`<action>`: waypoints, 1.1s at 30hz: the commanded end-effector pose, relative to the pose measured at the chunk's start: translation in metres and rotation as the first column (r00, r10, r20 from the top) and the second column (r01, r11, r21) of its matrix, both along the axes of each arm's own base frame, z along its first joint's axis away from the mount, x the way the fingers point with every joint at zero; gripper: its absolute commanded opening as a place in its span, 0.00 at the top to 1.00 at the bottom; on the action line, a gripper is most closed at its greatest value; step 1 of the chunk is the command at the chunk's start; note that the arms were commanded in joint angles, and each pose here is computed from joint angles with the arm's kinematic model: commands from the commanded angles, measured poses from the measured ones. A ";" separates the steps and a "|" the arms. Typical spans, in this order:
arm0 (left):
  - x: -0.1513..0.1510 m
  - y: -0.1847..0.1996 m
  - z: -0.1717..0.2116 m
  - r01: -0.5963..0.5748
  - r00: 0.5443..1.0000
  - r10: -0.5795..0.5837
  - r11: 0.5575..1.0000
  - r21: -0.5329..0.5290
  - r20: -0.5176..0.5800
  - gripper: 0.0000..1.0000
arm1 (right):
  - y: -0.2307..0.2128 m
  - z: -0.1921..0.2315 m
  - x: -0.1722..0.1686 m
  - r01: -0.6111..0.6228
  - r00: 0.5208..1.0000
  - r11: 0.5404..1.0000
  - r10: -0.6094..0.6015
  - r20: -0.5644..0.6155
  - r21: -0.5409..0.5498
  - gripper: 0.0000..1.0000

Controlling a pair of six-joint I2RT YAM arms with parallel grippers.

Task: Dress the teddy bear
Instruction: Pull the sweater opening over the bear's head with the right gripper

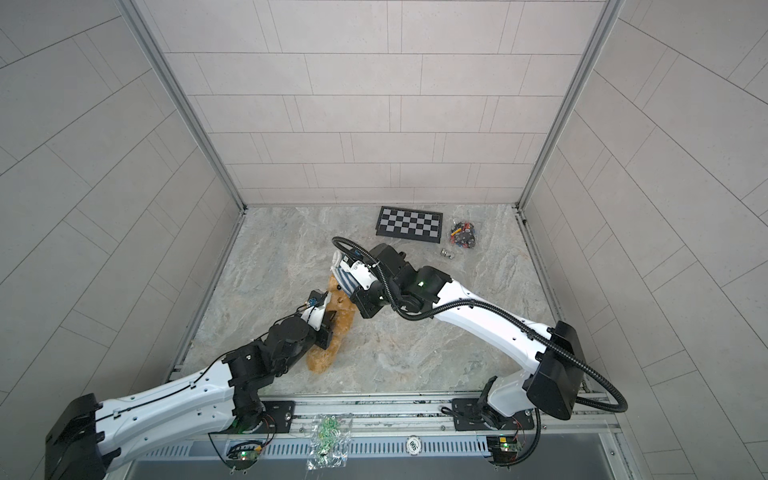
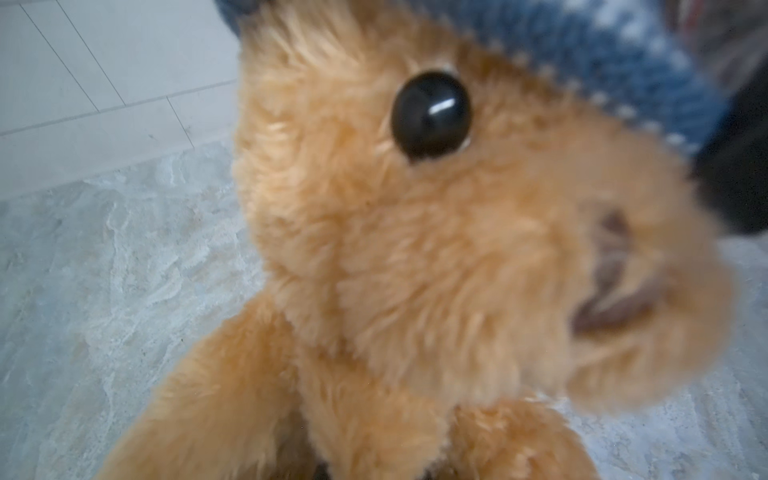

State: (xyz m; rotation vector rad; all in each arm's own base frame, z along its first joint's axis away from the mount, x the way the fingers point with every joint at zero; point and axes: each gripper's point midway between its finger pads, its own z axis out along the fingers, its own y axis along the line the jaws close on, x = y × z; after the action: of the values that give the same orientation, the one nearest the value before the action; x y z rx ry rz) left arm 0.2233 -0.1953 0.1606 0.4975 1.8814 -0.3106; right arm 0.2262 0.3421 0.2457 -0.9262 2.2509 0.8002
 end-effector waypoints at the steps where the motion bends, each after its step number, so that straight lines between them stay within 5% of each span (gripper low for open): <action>1: -0.001 0.002 0.037 0.018 0.991 -0.008 0.997 -0.075 0.130 1.00 | -0.004 0.027 -0.007 0.028 0.998 1.000 -0.028 0.048 0.001 0.93; 24: -0.018 0.025 0.094 0.066 0.943 0.001 0.980 -0.188 0.334 1.00 | 0.014 0.127 -0.044 0.004 0.970 1.000 0.002 0.244 -0.023 0.79; 33: -0.020 0.022 0.095 0.090 0.934 -0.024 0.981 -0.170 0.356 1.00 | -0.010 0.168 -0.024 0.133 0.972 0.989 -0.142 0.185 0.063 0.74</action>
State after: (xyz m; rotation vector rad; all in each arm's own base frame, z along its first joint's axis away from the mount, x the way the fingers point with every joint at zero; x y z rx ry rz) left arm 0.2062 -0.1724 0.2364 0.4701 1.5480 -0.3677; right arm 0.1870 0.3499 0.4162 -0.8820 2.0067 0.7051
